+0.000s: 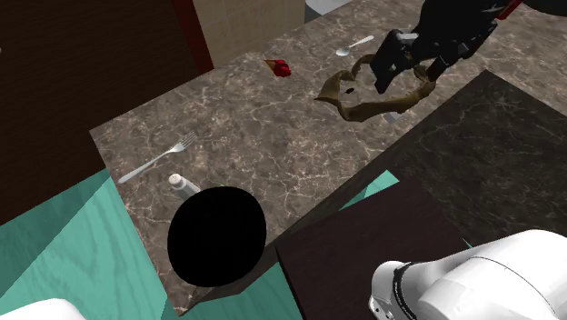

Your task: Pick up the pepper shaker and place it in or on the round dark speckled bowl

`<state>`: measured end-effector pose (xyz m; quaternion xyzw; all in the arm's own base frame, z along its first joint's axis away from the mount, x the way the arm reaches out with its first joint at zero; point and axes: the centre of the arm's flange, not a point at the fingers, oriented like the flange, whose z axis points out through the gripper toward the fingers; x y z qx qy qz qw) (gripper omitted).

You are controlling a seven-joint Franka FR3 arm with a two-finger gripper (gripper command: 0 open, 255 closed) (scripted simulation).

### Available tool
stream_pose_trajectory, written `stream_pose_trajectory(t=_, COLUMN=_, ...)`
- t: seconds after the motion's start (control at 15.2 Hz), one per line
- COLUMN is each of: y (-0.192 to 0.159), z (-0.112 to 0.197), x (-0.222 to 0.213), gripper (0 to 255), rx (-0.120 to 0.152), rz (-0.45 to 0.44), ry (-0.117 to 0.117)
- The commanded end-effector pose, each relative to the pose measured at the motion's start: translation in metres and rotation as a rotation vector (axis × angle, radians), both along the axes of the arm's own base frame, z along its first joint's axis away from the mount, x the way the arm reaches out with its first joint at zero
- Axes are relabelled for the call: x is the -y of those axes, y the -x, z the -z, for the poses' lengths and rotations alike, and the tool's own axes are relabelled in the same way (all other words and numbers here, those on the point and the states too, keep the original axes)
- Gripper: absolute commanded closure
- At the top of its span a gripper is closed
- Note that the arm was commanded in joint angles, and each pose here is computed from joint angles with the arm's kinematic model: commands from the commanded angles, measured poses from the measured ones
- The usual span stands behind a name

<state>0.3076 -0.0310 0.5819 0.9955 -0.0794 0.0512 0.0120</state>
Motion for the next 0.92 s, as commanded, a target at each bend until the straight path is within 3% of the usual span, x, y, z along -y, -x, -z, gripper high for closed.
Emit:
stream_pose_trajectory(t=0.0, y=0.000, z=0.000, x=0.000, gripper=0, rx=0.000, rz=0.000, ry=0.000)
stream_pose_trajectory(t=0.86, y=-0.038, z=0.071, x=-0.149, gripper=0, rx=-0.004, rz=-0.001, ry=-0.021)
